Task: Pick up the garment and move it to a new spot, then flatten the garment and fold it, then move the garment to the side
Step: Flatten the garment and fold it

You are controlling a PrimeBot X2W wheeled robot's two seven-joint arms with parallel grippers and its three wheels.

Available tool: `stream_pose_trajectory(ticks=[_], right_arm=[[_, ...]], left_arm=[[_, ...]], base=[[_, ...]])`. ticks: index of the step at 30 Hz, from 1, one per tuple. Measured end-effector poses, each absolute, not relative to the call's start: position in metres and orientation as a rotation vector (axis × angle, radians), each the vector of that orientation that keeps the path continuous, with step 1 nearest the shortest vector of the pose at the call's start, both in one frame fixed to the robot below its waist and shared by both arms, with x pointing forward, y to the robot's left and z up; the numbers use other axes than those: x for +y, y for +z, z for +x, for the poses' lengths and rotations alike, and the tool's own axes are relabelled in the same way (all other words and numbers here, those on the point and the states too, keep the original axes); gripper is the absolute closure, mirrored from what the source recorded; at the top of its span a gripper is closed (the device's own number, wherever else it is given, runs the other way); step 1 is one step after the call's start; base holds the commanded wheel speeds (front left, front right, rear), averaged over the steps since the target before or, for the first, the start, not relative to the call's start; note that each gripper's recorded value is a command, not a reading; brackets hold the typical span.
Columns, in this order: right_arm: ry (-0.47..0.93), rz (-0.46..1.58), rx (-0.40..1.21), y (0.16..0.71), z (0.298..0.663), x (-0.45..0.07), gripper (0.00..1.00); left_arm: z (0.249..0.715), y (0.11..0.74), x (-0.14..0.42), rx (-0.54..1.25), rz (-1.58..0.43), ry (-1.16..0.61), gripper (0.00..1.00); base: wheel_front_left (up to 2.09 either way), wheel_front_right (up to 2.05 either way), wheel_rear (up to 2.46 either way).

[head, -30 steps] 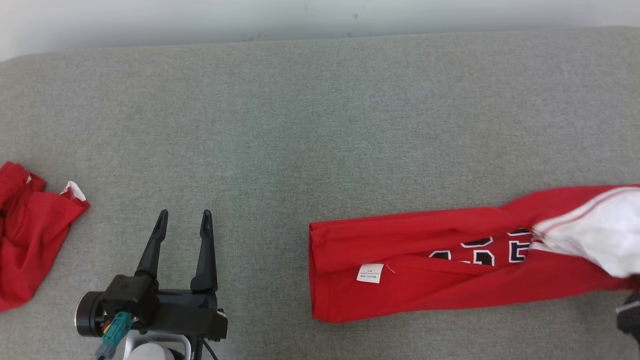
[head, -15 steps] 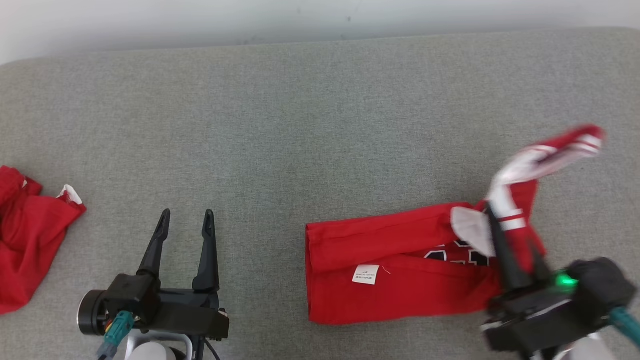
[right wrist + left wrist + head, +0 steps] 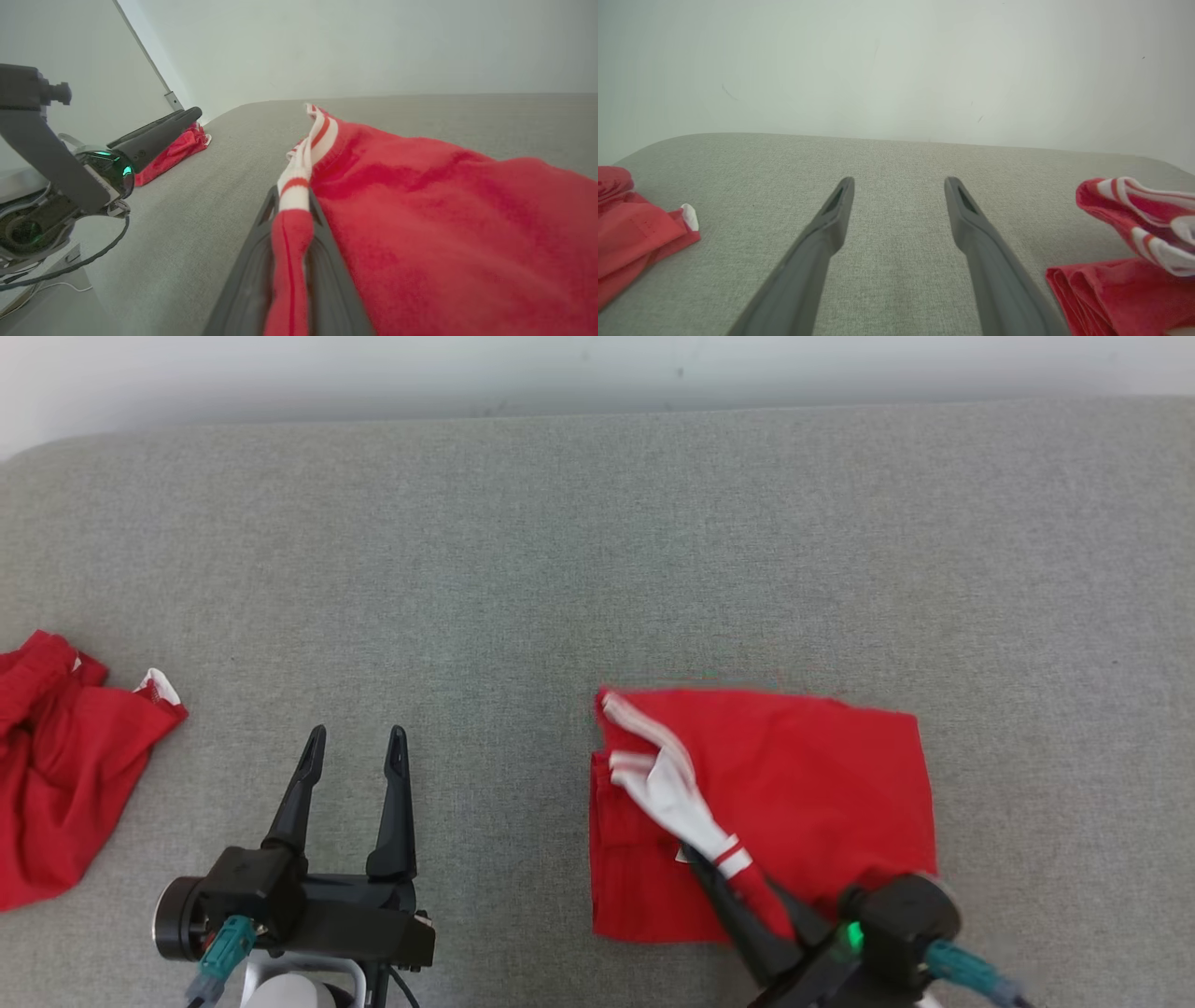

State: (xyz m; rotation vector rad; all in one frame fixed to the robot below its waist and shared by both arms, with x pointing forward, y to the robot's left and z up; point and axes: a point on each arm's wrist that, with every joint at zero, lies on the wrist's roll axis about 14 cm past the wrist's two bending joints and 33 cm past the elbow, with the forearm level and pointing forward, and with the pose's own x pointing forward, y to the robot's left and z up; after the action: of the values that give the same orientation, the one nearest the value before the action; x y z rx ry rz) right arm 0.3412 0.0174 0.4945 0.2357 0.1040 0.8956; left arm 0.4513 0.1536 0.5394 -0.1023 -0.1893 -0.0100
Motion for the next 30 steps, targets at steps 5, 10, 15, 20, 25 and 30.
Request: stream_pose_trajectory(ticks=[5, 10, 15, 20, 25, 30], right_arm=[[0.922, 0.266, 0.189, 0.475, 0.333, 0.031, 1.00], [0.900, 0.331, 0.296, 0.452, 0.333, 0.042, 0.26], [0.927, 0.431, 0.296, 0.463, 0.330, 0.061, 0.00], [0.938, 0.522, 0.228, 0.487, 0.332, 0.066, 0.00], [0.874, 0.553, 0.099, 0.514, 0.356, 0.048, 0.00], [0.725, 0.519, -0.078, 0.546, 0.395, 0.003, 0.00]], left_arm=[[0.451, 0.538, 0.155, -0.185, -0.104, -0.004, 0.00], [0.451, 0.536, 0.154, -0.180, -0.104, -0.005, 0.00], [0.450, 0.536, 0.156, -0.178, -0.102, -0.001, 0.00], [0.449, 0.536, 0.157, -0.180, -0.099, 0.003, 0.00], [0.448, 0.537, 0.158, -0.183, -0.099, 0.005, 0.00], [0.447, 0.538, 0.157, -0.185, -0.099, 0.004, 0.00]], base=[[0.00, 0.00, 0.00], [0.00, 0.00, 0.00], [0.00, 0.00, 0.00], [0.00, 0.00, 0.00], [0.00, 0.00, 0.00], [0.00, 0.00, 0.00]])
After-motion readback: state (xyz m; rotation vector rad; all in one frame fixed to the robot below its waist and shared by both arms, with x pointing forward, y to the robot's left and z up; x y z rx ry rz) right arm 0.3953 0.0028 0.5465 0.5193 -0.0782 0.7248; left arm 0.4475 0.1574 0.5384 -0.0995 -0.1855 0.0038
